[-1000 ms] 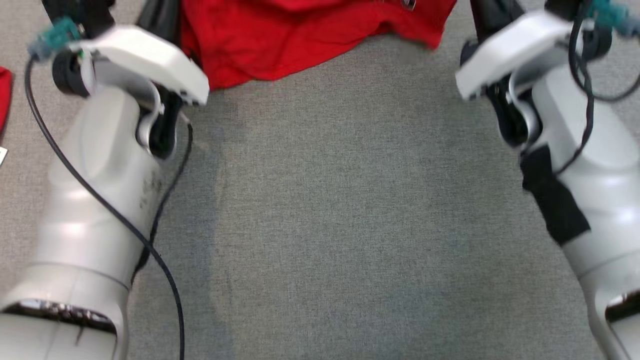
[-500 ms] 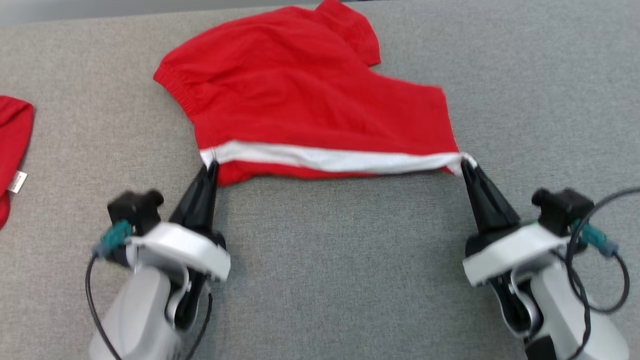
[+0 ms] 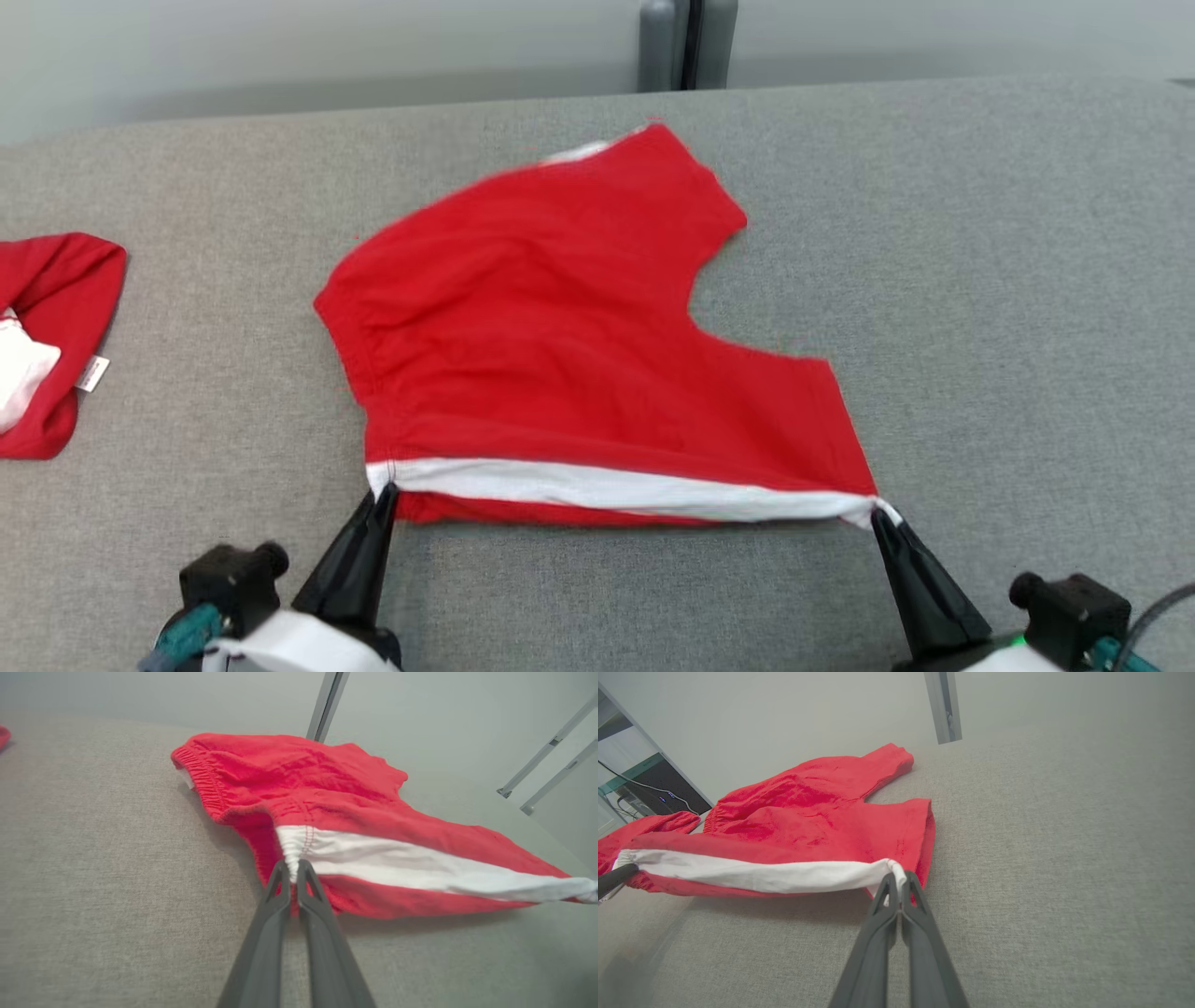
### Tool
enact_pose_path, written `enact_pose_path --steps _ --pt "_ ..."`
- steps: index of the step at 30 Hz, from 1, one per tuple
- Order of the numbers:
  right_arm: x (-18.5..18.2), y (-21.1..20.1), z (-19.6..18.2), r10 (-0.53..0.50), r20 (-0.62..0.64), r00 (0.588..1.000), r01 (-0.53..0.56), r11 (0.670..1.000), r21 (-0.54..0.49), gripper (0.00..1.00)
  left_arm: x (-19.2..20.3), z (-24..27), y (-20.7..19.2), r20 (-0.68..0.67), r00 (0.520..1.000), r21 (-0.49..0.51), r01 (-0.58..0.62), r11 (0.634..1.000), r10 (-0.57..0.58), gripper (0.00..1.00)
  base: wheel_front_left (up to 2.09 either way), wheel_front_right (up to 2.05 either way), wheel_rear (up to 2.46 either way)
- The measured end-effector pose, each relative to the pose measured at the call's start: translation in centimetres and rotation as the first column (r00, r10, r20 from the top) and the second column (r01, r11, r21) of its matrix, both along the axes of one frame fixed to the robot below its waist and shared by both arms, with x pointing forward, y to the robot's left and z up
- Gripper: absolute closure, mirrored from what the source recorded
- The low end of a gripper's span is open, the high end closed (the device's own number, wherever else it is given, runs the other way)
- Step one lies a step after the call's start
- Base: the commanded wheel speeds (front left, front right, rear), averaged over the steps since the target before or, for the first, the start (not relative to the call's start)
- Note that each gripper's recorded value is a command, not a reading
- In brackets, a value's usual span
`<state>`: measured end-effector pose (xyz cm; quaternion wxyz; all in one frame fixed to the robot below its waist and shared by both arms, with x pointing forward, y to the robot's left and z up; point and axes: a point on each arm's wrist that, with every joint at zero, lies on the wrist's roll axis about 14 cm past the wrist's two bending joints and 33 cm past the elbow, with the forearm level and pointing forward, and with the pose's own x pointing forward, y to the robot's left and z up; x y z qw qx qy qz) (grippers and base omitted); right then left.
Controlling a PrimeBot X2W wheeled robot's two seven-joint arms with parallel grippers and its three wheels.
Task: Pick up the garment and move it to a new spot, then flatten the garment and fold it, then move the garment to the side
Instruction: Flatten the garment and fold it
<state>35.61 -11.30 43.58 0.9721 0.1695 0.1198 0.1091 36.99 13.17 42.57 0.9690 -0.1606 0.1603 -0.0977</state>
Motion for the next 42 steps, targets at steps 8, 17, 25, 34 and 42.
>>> enact_pose_path --steps 8,17,25,34,42 --pt "-3.7 -1.7 2.1 -0.044 -0.014 0.999 0.044 0.999 -0.029 1.00 -4.0 2.6 0.2 -0.014 1.000 0.041 -0.004 0.999 0.005 1.00 0.00 0.00 0.00" --pt "-2.9 -3.0 3.7 -0.078 0.027 0.997 0.079 0.996 -0.040 1.00 -4.1 4.2 0.9 -0.004 1.000 0.055 -0.025 0.998 0.025 1.00 0.00 0.00 0.00" --pt "3.2 -3.8 6.3 -0.098 0.160 0.982 0.105 0.994 -0.034 1.00 -1.6 5.2 1.6 0.048 0.998 0.057 -0.031 0.998 0.029 1.00 0.00 0.00 0.00" --pt "12.4 1.5 6.8 0.089 0.199 0.976 -0.076 0.995 -0.071 1.00 3.9 5.4 2.4 0.113 0.993 0.049 -0.034 0.998 0.029 1.00 0.00 0.00 0.00" --pt "19.3 6.7 4.5 0.263 0.148 0.953 -0.245 0.960 -0.133 1.00 7.6 3.7 4.1 0.114 0.988 0.003 -0.104 0.995 0.103 1.00 0.00 0.00 0.00"
